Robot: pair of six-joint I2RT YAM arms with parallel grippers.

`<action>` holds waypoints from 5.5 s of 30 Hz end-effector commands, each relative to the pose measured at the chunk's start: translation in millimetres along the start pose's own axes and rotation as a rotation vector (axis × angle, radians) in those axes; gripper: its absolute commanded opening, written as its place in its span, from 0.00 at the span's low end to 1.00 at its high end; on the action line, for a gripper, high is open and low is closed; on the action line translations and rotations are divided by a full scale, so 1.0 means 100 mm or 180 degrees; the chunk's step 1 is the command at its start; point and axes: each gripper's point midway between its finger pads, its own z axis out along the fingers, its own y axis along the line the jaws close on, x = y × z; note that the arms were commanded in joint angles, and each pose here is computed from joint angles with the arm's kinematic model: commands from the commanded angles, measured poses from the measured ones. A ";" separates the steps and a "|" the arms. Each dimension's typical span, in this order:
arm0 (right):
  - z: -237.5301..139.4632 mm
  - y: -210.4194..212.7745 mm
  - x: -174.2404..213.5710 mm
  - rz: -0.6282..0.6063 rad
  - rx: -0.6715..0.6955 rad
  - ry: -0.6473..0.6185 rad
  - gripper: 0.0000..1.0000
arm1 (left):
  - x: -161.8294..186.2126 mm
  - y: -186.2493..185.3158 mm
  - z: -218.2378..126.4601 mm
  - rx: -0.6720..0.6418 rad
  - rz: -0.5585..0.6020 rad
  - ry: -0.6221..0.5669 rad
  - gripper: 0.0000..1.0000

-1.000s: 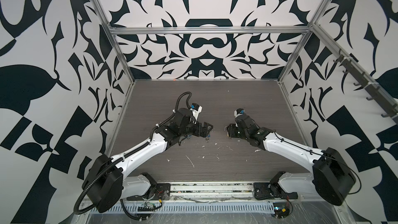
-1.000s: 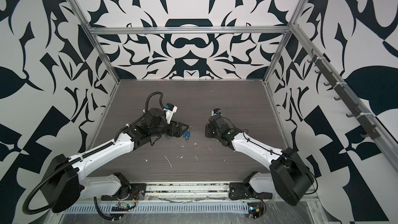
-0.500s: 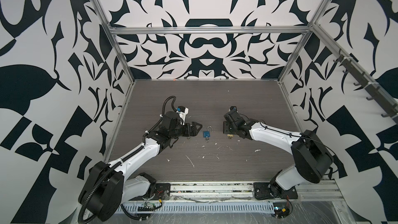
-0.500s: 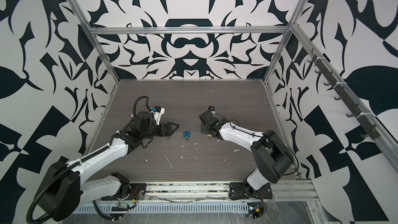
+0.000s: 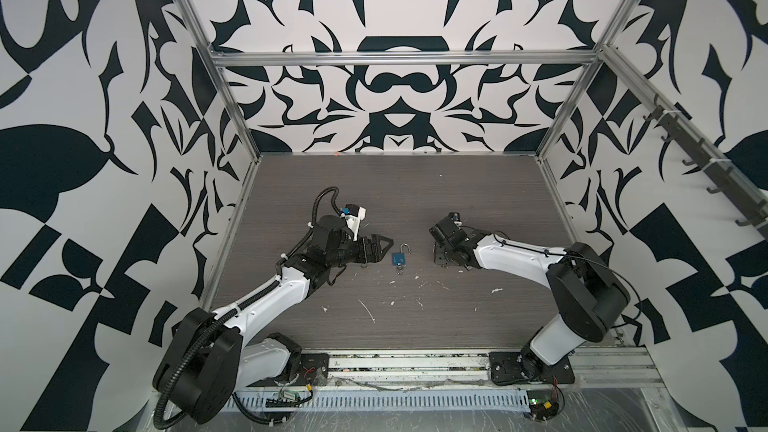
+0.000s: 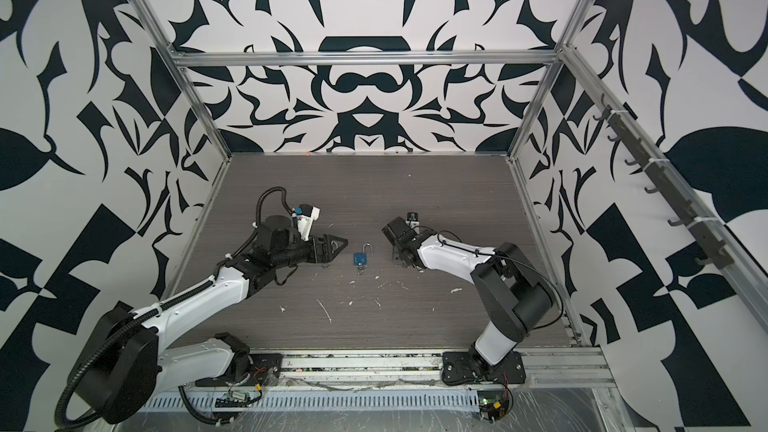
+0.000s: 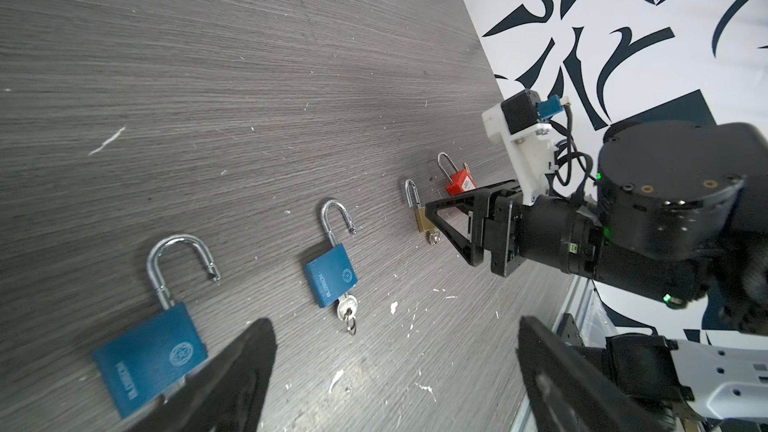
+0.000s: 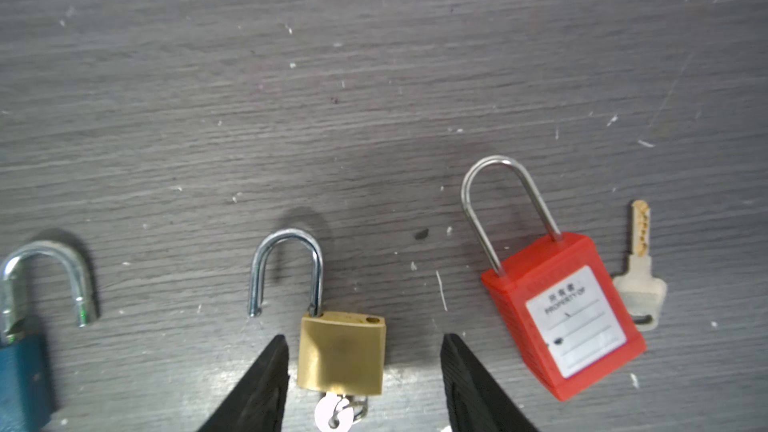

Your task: Lock with the key

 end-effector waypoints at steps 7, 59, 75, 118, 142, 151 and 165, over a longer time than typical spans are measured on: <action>0.08 0.09 0.03 0.0056 0.0034 -0.0015 0.53 | 0.00 -0.01 0.00 0.0037 0.0064 0.0006 0.94; -0.63 0.92 -0.19 -0.1041 -0.1643 -0.0486 0.00 | -0.12 -0.08 0.73 0.0960 -0.0665 0.0355 0.73; -0.96 1.06 -0.24 -0.1162 -0.1757 -0.0607 0.00 | 0.00 -0.27 0.85 0.1122 -0.0689 0.0637 0.55; -2.24 0.95 -0.73 -0.1345 -0.2461 -0.1712 0.67 | -0.73 -0.44 0.62 0.1334 -0.2430 -0.0535 0.00; -2.27 1.12 -0.75 -0.1643 -0.3480 -0.2356 0.53 | -0.83 -0.62 -0.05 0.1157 -0.2182 -0.0976 0.00; -2.33 1.20 -0.81 -0.1706 -0.3520 -0.2428 0.52 | -0.88 -0.75 -0.13 0.1257 -0.2133 -0.0949 0.00; -2.16 1.53 -0.81 -0.1994 -0.3357 -0.2302 0.47 | -0.82 -0.69 0.00 0.1288 -0.2206 -0.0841 0.00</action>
